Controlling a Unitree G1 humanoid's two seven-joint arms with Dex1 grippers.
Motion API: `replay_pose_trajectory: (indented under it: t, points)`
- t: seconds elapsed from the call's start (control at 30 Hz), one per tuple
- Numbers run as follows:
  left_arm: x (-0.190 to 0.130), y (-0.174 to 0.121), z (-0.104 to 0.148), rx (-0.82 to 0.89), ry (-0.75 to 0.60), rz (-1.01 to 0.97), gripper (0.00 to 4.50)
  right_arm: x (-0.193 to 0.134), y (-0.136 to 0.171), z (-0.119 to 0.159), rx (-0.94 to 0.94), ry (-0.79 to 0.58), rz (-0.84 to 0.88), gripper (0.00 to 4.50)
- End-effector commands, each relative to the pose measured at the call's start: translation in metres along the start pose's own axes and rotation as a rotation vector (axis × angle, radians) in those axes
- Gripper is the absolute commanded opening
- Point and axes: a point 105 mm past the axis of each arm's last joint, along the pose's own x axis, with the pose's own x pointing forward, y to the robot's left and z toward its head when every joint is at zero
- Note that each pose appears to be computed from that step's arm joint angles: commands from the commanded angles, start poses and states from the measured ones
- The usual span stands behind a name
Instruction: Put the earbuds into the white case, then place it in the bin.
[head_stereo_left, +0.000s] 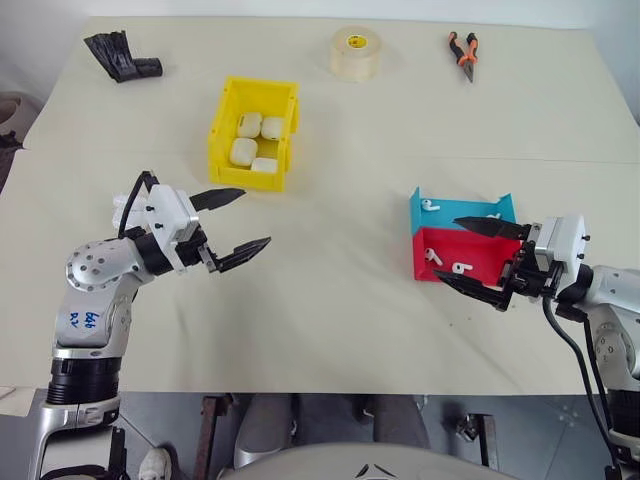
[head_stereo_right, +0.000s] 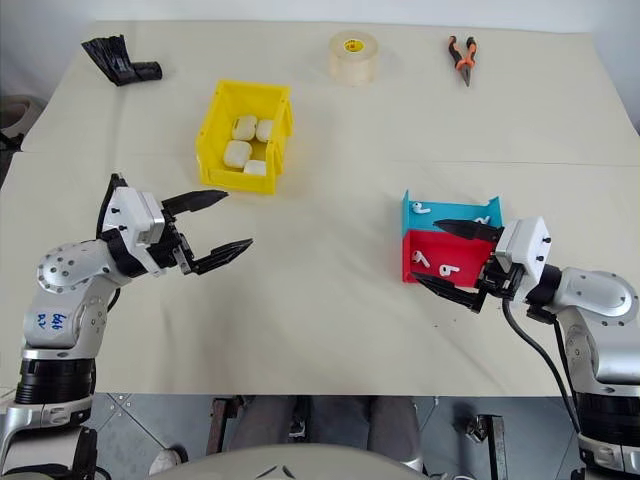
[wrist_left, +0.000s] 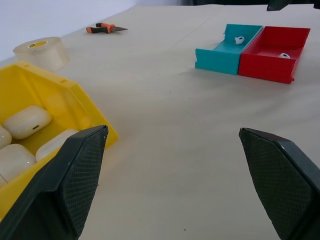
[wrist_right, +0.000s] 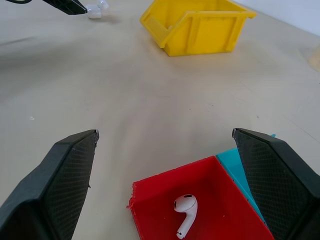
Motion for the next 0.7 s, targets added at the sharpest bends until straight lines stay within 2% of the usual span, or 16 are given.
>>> replay_pose_trajectory:
  t: [0.03, 0.5, 0.7]
  points:
    - [0.001, 0.000, 0.007, 0.038, -0.024, -0.005, 4.48, 0.000, -0.002, 0.006, -0.029, -0.010, 0.004, 4.50]
    - [-0.001, 0.002, 0.011, 0.029, -0.047, 0.027, 4.48, 0.002, -0.004, 0.007, -0.026, -0.016, 0.015, 4.50]
    - [-0.019, 0.017, 0.012, 0.025, -0.029, 0.183, 4.48, 0.011, -0.001, 0.011, -0.035, -0.046, 0.048, 4.50]
